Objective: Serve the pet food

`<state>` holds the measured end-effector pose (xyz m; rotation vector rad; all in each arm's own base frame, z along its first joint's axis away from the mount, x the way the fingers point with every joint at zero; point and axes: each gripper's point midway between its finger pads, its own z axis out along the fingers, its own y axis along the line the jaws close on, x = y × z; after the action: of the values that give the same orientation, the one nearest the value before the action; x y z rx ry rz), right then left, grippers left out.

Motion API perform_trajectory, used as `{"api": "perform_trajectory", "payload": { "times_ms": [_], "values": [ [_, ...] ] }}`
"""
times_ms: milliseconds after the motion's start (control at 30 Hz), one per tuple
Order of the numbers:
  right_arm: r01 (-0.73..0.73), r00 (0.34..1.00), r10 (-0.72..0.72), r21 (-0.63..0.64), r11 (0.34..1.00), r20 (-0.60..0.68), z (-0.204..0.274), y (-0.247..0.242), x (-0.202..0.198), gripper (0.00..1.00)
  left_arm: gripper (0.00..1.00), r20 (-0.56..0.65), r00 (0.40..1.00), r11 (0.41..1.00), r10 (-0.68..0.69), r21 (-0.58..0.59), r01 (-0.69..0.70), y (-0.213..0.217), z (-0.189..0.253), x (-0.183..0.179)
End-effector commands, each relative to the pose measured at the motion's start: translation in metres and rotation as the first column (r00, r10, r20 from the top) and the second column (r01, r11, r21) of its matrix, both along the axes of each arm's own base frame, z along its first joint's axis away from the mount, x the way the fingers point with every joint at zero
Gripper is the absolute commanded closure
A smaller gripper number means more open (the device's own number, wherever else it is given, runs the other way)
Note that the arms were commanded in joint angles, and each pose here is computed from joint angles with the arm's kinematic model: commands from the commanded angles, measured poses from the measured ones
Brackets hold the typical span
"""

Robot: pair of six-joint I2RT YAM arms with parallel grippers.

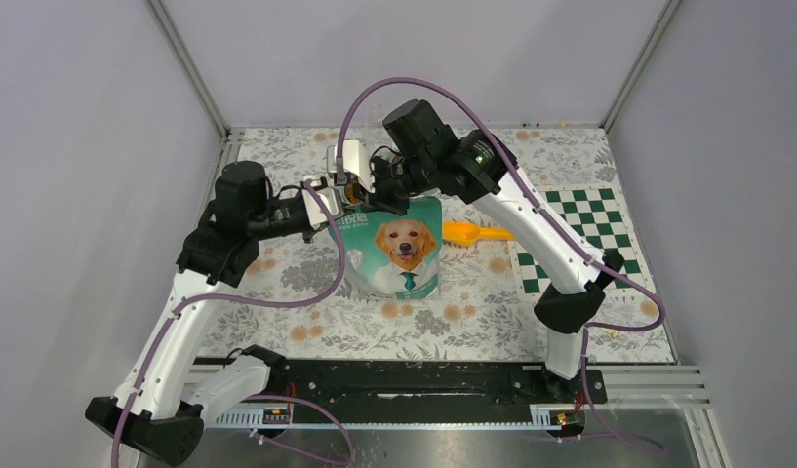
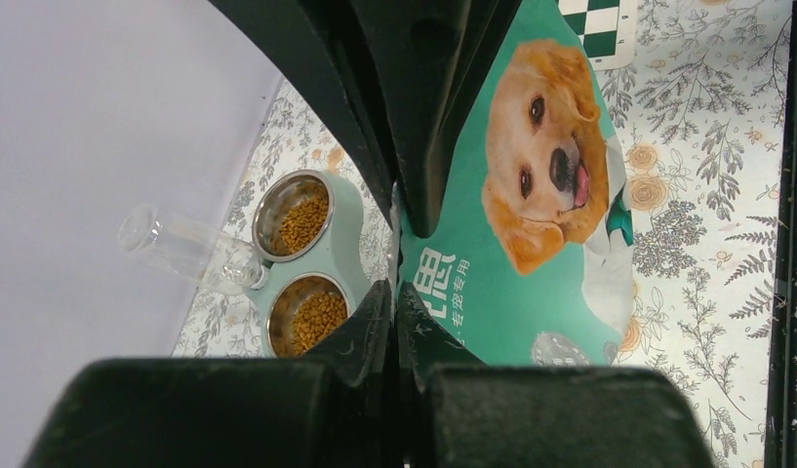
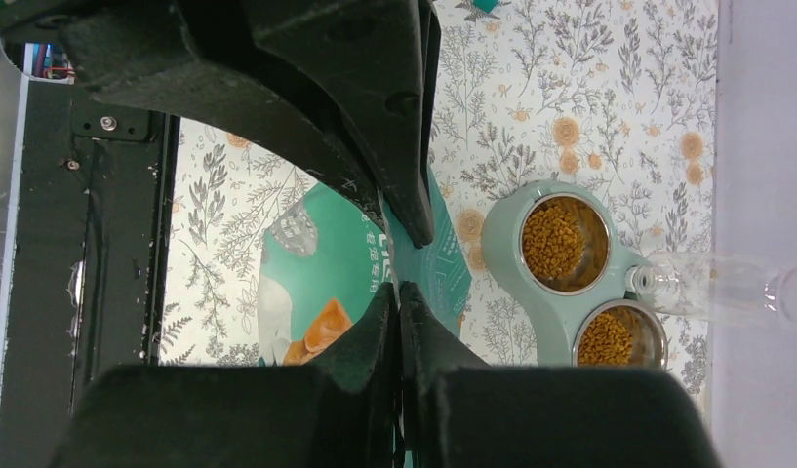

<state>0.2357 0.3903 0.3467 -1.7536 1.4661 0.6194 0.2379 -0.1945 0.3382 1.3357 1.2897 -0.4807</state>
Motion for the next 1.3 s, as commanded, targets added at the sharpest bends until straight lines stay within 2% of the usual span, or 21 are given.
{"api": "perform_trajectory", "payload": {
  "times_ms": [0, 100, 167, 200, 233, 300, 433, 500, 600, 767, 867, 900, 933, 1033, 1200, 1267],
  "values": [
    [-0.018, 1.0, 0.017, 0.031, 0.999, 0.013, 0.009, 0.005, -0.004, 1.0, 1.0, 0.15, 0.988, 0.996, -0.026, -0.079, 0.038, -0.005, 0.043, -0.002],
    [0.007, 0.999, -0.008, 0.034, 0.999, 0.038, 0.015, 0.001, -0.001, 0.97, 1.0, 0.149, 0.989, 0.996, -0.024, -0.08, 0.036, -0.004, 0.043, -0.002],
    [0.043, 0.997, -0.045, 0.021, 0.999, 0.062, 0.017, -0.006, 0.004, 0.74, 1.0, 0.149, 0.989, 0.996, -0.024, -0.08, 0.036, -0.004, 0.043, -0.003],
    [0.056, 0.995, -0.056, 0.011, 0.998, 0.079, 0.017, -0.01, 0.006, 0.66, 1.0, 0.147, 0.989, 0.996, -0.024, -0.079, 0.036, -0.004, 0.043, -0.003],
    [0.064, 0.994, -0.063, -0.007, 0.998, 0.092, 0.016, -0.016, 0.006, 0.61, 1.0, 0.144, 0.989, 0.996, -0.024, -0.078, 0.035, -0.004, 0.042, -0.002],
    [0.08, 0.99, -0.073, -0.052, 0.995, 0.124, 0.013, -0.03, 0.008, 0.58, 1.0, 0.144, 0.989, 0.997, -0.027, -0.072, 0.038, -0.004, 0.041, -0.003],
    [0.104, 0.989, -0.089, -0.122, 0.987, 0.121, 0.01, -0.055, 0.007, 0.6, 1.0, 0.139, 0.99, 0.998, -0.028, -0.05, 0.035, -0.002, 0.037, -0.002],
    [0.114, 0.989, -0.098, -0.152, 0.982, 0.11, 0.006, -0.064, 0.007, 0.66, 1.0, 0.138, 0.99, 0.998, -0.029, -0.049, 0.036, -0.002, 0.037, -0.002],
    [0.13, 0.988, -0.114, -0.175, 0.976, 0.1, 0.003, -0.073, 0.007, 1.0, 1.0, 0.14, 0.99, 0.998, -0.033, -0.047, 0.04, -0.003, 0.036, -0.002],
    [0.16, 0.985, -0.144, -0.183, 0.97, 0.093, 0.007, -0.084, 0.007, 1.0, 1.0, 0.139, 0.99, 0.999, -0.034, -0.037, 0.04, -0.002, 0.035, -0.002],
    [0.21, 0.974, -0.19, -0.177, 0.962, 0.122, 0.012, -0.094, 0.013, 0.78, 1.0, 0.14, 0.99, 0.999, -0.031, -0.032, 0.036, -0.001, 0.034, -0.002],
    [0.221, 0.971, -0.2, -0.181, 0.958, 0.129, 0.013, -0.098, 0.015, 0.75, 1.0, 0.141, 0.99, 0.999, -0.03, -0.032, 0.034, -0.001, 0.035, -0.002],
    [0.231, 0.969, -0.208, -0.185, 0.955, 0.134, 0.012, -0.102, 0.016, 0.75, 1.0, 0.143, 0.989, 0.999, -0.03, -0.032, 0.035, -0.001, 0.035, -0.002],
    [0.234, 0.969, -0.211, -0.204, 0.951, 0.128, 0.008, -0.11, 0.016, 1.0, 1.0, 0.143, 0.989, 0.999, -0.032, -0.031, 0.036, -0.001, 0.034, -0.003],
    [0.242, 0.969, -0.225, -0.205, 0.949, 0.1, 0.009, -0.118, 0.016, 1.0, 1.0, 0.139, 0.99, 0.999, -0.03, -0.027, 0.034, 0.0, 0.033, -0.004],
    [0.269, 0.961, -0.249, -0.202, 0.942, 0.119, 0.01, -0.121, 0.02, 0.85, 1.0, 0.141, 0.99, 0.999, -0.026, -0.026, 0.03, 0.001, 0.033, -0.003]
  ]
}}
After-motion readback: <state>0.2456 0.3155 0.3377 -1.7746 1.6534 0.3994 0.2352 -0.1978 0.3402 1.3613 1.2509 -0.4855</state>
